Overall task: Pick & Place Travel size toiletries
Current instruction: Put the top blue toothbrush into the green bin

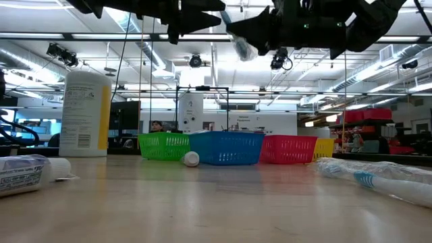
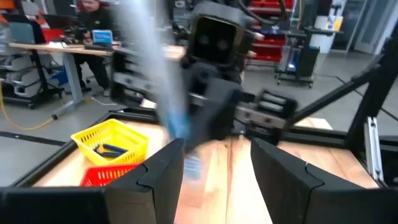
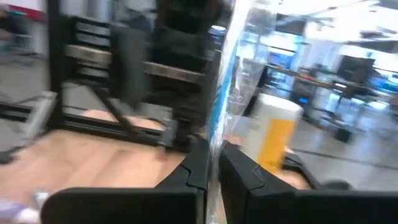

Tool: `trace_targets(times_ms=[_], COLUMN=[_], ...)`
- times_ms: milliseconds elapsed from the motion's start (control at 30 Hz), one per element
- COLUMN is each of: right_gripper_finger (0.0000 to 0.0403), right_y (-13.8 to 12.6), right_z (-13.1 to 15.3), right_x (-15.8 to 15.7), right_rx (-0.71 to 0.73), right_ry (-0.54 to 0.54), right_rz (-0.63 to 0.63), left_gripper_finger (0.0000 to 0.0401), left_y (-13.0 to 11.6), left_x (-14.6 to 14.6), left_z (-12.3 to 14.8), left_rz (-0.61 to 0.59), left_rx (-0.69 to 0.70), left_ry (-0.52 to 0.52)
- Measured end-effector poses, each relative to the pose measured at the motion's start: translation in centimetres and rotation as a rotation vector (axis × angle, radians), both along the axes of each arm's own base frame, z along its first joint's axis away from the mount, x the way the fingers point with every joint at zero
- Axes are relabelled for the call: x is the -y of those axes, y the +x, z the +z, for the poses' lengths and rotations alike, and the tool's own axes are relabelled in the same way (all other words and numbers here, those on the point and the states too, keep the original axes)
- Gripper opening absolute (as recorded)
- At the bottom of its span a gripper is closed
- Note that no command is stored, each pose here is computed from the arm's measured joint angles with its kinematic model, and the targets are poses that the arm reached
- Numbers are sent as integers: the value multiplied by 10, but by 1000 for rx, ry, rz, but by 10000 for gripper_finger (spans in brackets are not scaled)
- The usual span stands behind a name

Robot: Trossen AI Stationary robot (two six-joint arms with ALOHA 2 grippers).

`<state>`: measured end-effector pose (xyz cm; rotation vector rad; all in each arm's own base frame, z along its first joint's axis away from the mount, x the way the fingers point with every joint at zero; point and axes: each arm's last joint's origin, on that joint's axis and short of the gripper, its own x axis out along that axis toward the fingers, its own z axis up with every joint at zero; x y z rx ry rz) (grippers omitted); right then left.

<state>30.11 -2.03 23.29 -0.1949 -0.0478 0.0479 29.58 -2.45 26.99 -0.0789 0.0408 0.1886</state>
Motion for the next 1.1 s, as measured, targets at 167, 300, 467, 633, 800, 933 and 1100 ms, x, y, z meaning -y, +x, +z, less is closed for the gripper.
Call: trace_targets(times_ms=[167,300,467,633,800,933,1100], right_gripper_finger=[25,25,25,25,25,25,31], right_y=[1,2,3,4,5,5,5], right_z=[4,3,1,-1,-1,-1,-2], right_x=[-4,-3,-4,-7,-8,-7,-8], right_rx=[17,4,-4,-1,2,1,-7], right_ry=[15,32,65,75,89,124,97], right_rz=[67,37,41,51,55,24,-13], left_gripper_finger=[195,195,194,188,144,92,27], left_y=[0,1,1,2,2,2,2], left_x=[-8,-9,-10,-13,-20,-23,-23], left_z=[0,5,11,12,12,11,11], left_rz=[61,27,-39,-29,-11,-62,-66], left_rx=[7,56,114,116,121,114,108], left_ry=[-6,-8,-13,-12,-39,-55,-55])
